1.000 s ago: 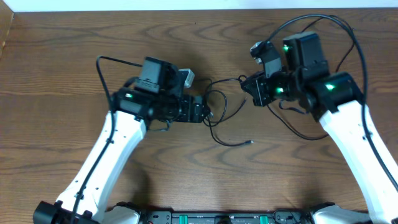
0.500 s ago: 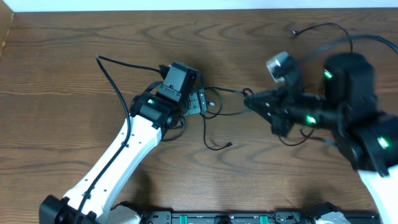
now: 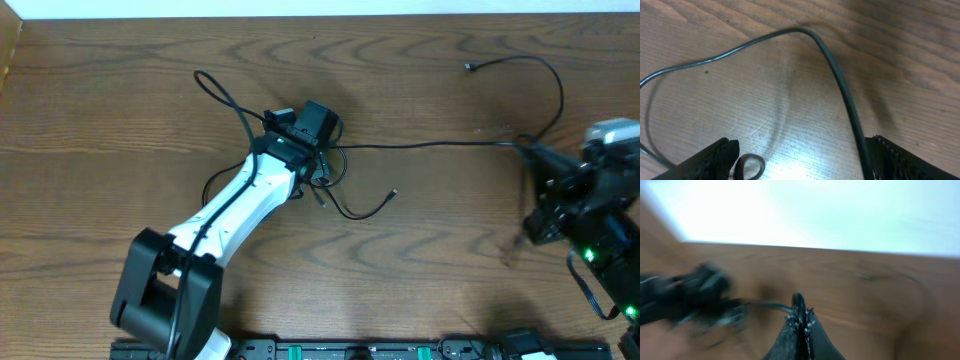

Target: Untangle cables

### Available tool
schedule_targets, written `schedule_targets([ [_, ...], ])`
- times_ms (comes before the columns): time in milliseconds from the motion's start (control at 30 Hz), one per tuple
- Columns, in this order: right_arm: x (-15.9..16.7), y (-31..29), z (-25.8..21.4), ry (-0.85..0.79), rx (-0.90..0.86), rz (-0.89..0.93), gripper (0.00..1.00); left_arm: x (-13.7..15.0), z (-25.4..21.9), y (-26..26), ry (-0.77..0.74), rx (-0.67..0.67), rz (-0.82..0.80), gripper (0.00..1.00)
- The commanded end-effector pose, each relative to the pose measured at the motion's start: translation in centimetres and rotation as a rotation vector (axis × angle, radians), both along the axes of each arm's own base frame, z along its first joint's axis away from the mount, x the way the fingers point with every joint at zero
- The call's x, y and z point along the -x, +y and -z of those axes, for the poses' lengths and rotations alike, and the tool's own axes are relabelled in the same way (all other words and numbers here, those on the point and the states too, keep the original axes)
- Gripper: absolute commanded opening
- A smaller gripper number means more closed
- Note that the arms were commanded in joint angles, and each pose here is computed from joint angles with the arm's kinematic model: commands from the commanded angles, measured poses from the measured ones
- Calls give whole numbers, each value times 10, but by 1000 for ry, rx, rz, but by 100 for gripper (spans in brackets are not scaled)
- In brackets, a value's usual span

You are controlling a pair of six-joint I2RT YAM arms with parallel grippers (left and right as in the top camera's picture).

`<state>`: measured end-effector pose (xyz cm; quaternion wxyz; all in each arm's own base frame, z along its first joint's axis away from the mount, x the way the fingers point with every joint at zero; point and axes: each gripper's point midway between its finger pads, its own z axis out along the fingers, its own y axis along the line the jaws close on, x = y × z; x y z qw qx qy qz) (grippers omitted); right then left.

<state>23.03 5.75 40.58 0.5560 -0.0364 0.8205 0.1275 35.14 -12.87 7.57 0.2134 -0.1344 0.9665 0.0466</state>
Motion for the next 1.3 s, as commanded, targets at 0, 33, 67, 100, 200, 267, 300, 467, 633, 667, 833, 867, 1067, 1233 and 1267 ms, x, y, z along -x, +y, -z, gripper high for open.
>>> schedule_targets([
  [0, -8, -67, 5, 16, 23, 413, 1, -11, -3, 11, -48, -59, -45, 85],
  [33, -8, -74, 8, 27, 19, 458, 1, -13, -4, 12, -55, -60, -47, 85],
  [67, -8, -85, 11, 40, 16, 537, 1, -14, -5, 13, -65, -64, -51, 85],
  [100, -5, -99, 14, 50, 19, 629, 1, -16, -6, 15, -72, -73, -57, 86],
  [200, 13, -144, 26, 67, 31, 971, 1, -19, -9, 28, -91, -116, -86, 86],
  [267, 18, -155, 36, 95, 26, 1080, 1, -20, -11, 38, -95, -141, -108, 86],
  [300, 16, -156, 41, 115, 27, 1095, 1, -21, -11, 42, -94, -150, -117, 86],
  [467, -21, -143, 81, 292, 72, 1038, 1, -24, -13, 71, -85, -159, -192, 86],
  [633, -51, -137, 127, 467, 189, 1027, 1, -19, -45, 90, -103, -150, -237, 86],
  [667, -59, -135, 138, 504, 204, 1018, 1, -17, -57, 93, -124, -142, -241, 86],
  [833, -87, -129, 192, 665, 269, 1001, 1, -7, -129, 106, -306, -70, -256, 86],
  [867, -91, -129, 202, 693, 279, 1005, 1, -3, -145, 110, -353, -50, -268, 86],
  [1067, -106, -138, 272, 892, 307, 1014, 1, 39, -237, 136, -636, 65, -335, 86],
  [1233, -119, -137, 319, 1026, 254, 898, 1, 74, -271, 153, -740, 84, -342, 86],
  [1267, -122, -132, 326, 1051, 234, 842, 1, 79, -273, 153, -745, 92, -338, 86],
])
